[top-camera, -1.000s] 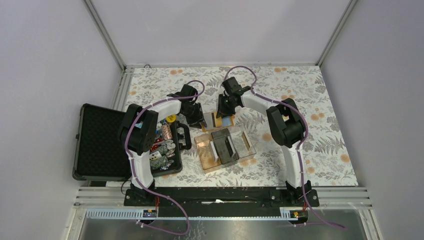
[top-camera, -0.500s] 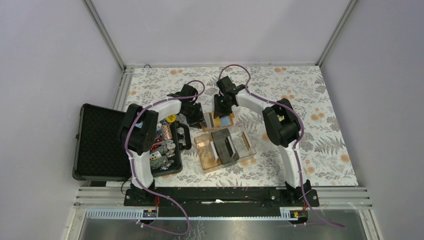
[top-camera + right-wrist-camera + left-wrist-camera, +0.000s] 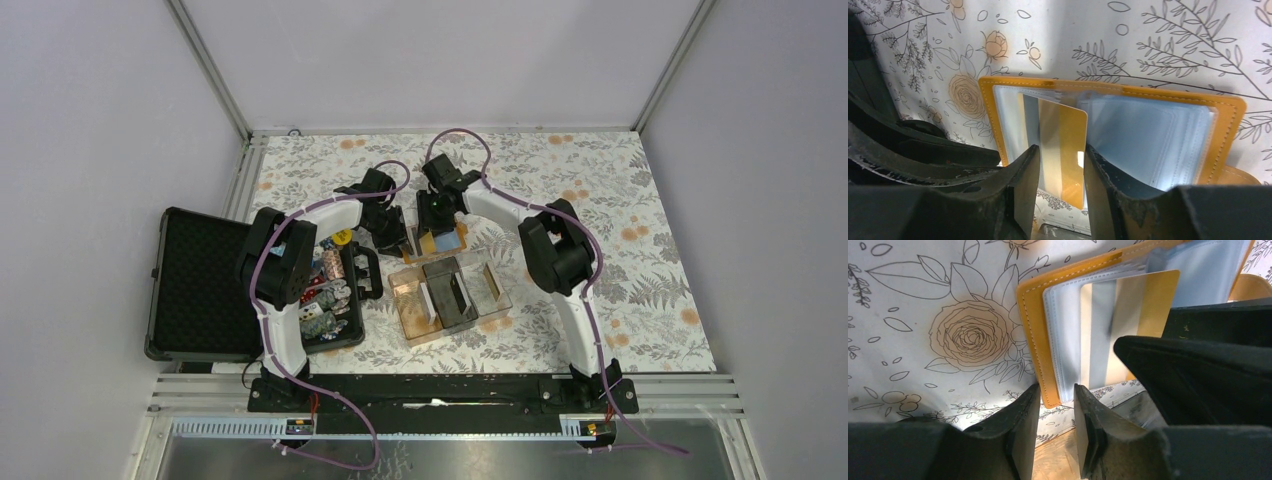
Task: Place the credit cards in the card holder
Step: Insert the credit card into the card holder.
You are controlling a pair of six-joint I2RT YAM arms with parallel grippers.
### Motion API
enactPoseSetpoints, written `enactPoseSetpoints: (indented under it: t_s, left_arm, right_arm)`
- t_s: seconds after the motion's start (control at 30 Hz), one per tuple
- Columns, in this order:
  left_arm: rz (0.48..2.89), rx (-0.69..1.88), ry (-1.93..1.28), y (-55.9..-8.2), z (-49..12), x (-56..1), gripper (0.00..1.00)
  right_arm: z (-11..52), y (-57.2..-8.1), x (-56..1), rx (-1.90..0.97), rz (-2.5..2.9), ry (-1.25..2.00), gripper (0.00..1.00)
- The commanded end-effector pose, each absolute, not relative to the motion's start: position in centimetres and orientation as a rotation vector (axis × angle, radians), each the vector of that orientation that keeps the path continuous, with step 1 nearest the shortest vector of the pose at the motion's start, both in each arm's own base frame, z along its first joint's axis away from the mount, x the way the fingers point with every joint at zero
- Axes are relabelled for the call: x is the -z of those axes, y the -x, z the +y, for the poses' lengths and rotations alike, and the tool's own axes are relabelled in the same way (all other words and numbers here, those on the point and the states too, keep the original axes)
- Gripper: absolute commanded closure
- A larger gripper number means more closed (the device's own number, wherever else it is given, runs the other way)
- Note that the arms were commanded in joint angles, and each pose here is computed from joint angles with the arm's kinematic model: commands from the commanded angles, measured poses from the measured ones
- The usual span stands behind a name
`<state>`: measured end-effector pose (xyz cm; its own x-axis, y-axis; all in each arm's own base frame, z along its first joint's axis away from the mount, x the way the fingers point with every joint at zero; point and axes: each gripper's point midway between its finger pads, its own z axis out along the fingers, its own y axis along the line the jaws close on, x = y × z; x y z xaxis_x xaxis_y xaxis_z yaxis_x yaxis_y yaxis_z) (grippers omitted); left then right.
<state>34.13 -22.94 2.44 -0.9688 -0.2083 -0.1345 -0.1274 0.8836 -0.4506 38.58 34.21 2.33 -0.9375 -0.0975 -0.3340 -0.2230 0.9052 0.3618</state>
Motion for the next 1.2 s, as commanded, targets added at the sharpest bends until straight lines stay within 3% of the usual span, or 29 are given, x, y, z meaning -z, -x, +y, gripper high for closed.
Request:
enactPoseSetpoints:
  t_s: [0.0, 0.33, 0.57, 0.83, 1.17]
  left_arm:
    - [2.794, 0.696, 0.220, -36.2, -23.7, -3.5, 0.67]
    - [2.778, 0.708, 0.274, -36.8, -22.8, -3.8, 0.68]
    - [2.779, 0.713, 0.270, -36.7, -22.9, -3.7, 0.68]
    - [2.779, 0.716, 0.269, -36.8, -22.9, -3.7, 0.69]
    - [2.769, 0.747, 0.246, -36.9, -23.3, -3.9, 0.69]
  right_arm:
    - [35.7, -37.0, -2.4, -0.565, 2.771, 0.300, 0.53]
    - [33.2, -38.4, -4.6, -0.411, 2.688, 0.298, 0.40]
    - [33.0, -38.2, -4.1, -0.401, 2.700, 0.309, 0.37]
    - [34.4, -37.1, -3.5, -0.527, 2.737, 0.299, 0.55]
    - [36.0, -36.7, -4.3, -0.626, 2.729, 0.306, 0.60]
